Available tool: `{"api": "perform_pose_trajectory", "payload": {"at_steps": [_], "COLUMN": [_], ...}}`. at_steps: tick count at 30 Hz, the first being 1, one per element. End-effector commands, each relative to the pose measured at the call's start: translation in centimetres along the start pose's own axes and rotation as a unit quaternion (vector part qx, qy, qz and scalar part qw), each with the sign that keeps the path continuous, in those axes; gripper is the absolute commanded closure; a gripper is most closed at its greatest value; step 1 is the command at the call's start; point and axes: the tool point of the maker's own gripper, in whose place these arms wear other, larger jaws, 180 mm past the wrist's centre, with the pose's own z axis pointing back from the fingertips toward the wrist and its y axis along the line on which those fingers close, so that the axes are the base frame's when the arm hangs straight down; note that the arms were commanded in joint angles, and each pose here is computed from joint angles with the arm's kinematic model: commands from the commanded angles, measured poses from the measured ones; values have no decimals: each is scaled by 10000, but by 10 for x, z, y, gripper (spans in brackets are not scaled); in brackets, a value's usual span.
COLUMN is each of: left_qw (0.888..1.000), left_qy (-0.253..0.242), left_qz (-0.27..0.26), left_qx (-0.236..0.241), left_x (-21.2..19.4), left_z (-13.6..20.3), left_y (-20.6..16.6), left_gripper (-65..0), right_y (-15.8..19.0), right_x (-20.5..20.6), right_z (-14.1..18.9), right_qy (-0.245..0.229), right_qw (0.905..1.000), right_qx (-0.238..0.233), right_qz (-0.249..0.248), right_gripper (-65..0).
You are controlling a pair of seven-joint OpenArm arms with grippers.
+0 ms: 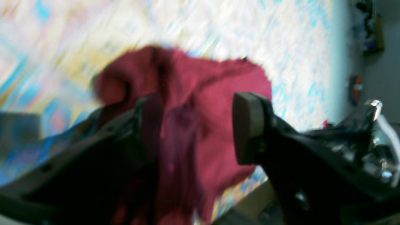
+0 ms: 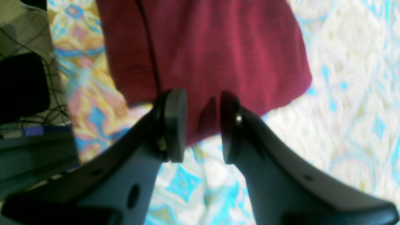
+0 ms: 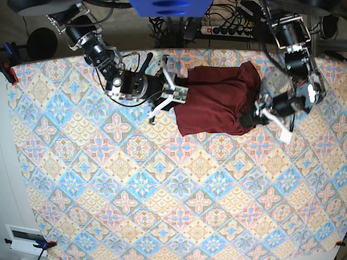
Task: Layout the t-shirt on the table in an organized manner, then fold the t-shirt properly
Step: 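Press and square the folded bundle with both grippers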
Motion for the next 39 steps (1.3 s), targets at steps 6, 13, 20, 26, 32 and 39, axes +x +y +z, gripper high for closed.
{"api": "perform_pose_trajectory", "payload": {"at_steps": [6, 13, 20, 26, 32, 39], "left_qw": [9970, 9965, 9978, 9954, 9956, 9941], "left_qy": [85, 335, 298, 659, 643, 443], "left_qz": [-767, -763, -587, -666, -675, -913], "left_qx": [-15, 65, -99, -211, -73, 377], "left_x": [-27, -57, -64, -87, -88, -68], "left_z": [35, 44, 34, 19, 22, 46], "left_y": [-32, -34, -43, -55, -49, -29], "left_gripper": [-355, -340, -340, -343, -343, -343], "right_y": [2, 1, 3, 0, -2, -2], "right_x": [26, 33, 40, 37, 27, -10], "right_z": [5, 5, -18, -24, -23, -37], "right_qy": [-281, -483, -160, -77, 48, 514], "right_qw": [9988, 9978, 9948, 9938, 9940, 9959], "right_qx": [-73, -113, -351, -438, -431, -251], "right_qz": [400, 449, 943, 1018, 1007, 705], "right_gripper": [-175, -175, -175, -176, -176, -175]}}
